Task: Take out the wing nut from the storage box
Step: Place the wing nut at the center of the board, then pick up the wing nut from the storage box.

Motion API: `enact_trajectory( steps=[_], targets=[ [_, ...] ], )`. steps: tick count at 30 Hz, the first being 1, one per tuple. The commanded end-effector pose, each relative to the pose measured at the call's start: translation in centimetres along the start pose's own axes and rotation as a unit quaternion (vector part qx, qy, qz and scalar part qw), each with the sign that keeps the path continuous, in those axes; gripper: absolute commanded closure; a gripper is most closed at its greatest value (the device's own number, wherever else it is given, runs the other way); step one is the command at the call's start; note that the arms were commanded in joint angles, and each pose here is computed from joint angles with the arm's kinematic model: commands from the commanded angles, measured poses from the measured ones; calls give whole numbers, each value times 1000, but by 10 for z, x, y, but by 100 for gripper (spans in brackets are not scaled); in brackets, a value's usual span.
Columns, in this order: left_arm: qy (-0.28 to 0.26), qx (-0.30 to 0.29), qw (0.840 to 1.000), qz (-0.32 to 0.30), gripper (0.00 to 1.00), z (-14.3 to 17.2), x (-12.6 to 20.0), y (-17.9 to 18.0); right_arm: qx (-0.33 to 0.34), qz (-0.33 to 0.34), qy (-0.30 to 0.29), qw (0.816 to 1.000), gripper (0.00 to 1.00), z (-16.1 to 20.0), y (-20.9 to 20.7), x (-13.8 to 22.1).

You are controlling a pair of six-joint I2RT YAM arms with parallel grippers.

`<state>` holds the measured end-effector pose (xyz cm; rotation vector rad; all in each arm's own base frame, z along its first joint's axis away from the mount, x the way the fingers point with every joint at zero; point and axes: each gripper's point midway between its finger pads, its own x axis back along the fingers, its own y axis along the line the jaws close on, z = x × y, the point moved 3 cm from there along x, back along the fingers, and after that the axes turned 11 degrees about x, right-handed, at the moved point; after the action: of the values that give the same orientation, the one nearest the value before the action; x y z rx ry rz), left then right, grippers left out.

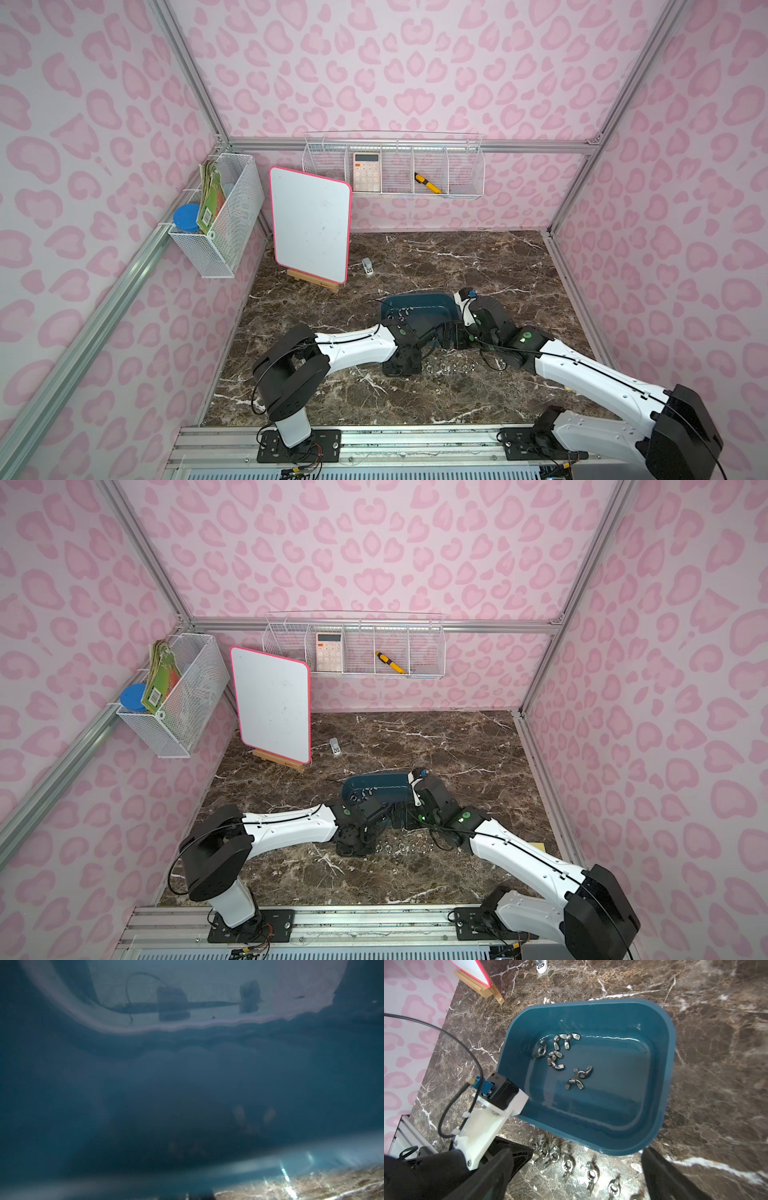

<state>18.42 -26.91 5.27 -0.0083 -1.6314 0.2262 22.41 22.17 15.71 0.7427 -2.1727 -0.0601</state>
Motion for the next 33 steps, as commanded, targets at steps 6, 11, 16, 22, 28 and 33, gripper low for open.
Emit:
enact_trajectory(
  steps=[6, 11, 16, 22, 28, 33],
  targets=[
    [6, 0, 1000, -1, 90, 4, 2, 1, -3, 4, -1, 1000, 2, 0, -1, -1],
    [-15, -3, 1000, -7, 70, -1, 19, 2, 0, 2, -1, 1000, 1, -1, 0, -3],
    [-34, -16, 999, -21, 68, -9, 37, 1, 6, 0, -4, 1000, 2, -6, 2, -5],
    [-55, -11, 998, -7, 68, -35, 61, 0, 13, 4, -7, 1000, 1, -12, 2, -6],
    [-81, -2, 997, 15, 60, -75, 81, 4, 15, 7, -18, 1000, 1, -17, 1, -6],
    [-92, 1, 996, 20, 43, -107, 84, 8, 16, 9, -26, 999, 1, -21, 1, -7]
  ],
)
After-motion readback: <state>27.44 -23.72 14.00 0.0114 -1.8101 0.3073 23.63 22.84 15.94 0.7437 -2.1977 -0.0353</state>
